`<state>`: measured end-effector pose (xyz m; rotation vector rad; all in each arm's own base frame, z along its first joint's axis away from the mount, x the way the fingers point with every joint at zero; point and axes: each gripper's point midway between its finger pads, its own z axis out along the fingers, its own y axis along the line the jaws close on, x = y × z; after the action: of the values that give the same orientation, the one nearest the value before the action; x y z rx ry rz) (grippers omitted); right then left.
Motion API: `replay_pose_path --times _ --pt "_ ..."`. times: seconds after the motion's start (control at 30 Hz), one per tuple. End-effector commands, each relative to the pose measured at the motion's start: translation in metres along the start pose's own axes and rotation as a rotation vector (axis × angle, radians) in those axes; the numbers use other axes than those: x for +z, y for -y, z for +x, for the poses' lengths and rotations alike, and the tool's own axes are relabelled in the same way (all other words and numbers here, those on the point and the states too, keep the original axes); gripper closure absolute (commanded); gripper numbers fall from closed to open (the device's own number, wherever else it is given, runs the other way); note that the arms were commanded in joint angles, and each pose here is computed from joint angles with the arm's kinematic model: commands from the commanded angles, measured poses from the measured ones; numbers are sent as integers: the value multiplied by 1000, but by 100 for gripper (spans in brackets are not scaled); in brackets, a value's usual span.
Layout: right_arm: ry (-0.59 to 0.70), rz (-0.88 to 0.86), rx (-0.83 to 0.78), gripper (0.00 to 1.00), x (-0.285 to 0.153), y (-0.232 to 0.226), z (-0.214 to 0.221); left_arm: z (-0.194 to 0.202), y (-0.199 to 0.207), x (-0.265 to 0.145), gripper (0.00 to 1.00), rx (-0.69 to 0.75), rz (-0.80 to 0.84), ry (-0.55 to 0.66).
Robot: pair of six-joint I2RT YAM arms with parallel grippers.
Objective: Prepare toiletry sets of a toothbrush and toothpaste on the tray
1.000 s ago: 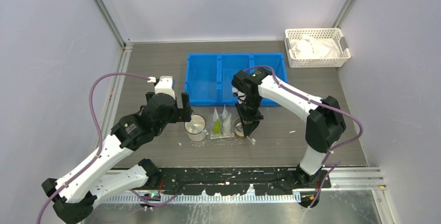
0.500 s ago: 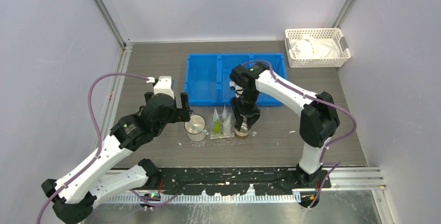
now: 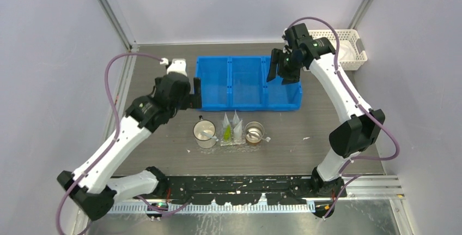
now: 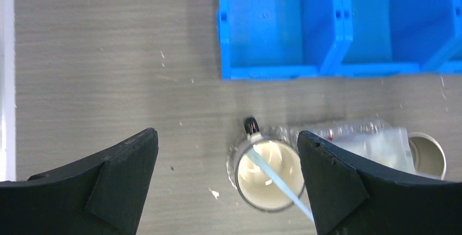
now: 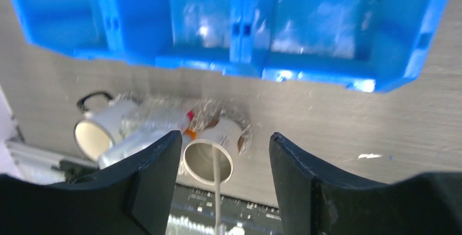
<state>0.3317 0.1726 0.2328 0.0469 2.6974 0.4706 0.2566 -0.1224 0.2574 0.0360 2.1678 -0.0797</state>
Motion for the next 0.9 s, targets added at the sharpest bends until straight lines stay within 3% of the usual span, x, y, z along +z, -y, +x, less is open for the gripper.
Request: replay_pose_path --times 0.0,0.27,0.53,0.63,0.7,0.8,0.87 --pt "128 98 -21 32 27 14 -40 -32 1 22 0 23 31 -35" --pt "159 100 -68 30 83 18 -60 -47 -12 85 0 29 -16 -87" --pt "148 220 -109 32 130 43 -69 -33 -11 139 0 34 -19 -153" --pt "120 203 -108 47 153 41 -67 -30 -10 153 0 19 -32 -155" --pt "113 209 -109 67 165 42 -68 -27 -12 159 0 17 -47 -159" --pt "129 211 -105 89 176 44 -72 -27 -16 169 0 13 -69 -135" --pt "143 216 -99 94 181 44 -76 -25 -19 181 0 -2 -79 -129"
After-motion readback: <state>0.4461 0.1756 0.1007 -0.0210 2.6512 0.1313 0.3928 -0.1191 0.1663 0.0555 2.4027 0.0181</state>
